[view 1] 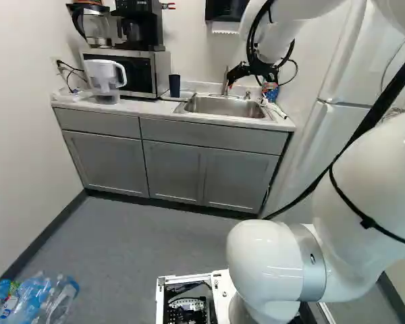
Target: Rinse the cup and place it in the tray
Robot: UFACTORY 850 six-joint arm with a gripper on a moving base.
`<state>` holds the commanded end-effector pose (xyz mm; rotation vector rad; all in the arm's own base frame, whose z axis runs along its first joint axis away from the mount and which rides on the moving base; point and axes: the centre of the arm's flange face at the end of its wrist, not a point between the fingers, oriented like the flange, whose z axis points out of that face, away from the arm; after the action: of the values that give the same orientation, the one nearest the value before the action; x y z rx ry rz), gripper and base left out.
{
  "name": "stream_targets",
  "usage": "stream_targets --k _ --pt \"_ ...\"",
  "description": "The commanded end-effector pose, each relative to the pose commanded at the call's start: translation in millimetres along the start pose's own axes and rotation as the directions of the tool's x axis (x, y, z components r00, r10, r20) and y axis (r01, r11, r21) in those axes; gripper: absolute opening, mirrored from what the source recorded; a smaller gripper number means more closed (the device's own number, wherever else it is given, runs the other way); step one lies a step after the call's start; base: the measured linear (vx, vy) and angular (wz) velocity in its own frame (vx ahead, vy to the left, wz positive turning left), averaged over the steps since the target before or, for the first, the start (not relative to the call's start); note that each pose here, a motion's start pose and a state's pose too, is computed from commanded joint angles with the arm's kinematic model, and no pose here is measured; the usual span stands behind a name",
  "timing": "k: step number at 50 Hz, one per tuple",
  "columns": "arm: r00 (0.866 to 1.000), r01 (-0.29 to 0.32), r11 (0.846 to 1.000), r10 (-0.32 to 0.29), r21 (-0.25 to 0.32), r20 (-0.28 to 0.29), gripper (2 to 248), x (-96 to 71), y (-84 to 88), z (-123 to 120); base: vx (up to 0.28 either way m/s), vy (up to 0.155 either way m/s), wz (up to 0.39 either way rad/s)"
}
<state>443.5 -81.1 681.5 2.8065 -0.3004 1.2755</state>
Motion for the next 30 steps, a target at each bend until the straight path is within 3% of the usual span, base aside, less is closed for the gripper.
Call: stream_targets --k 30 --pt "0.999 0.013 1.000 -0.013 0.007 -0.035 247 -27.5 -5.6 19 0.000 0.000 0.000"
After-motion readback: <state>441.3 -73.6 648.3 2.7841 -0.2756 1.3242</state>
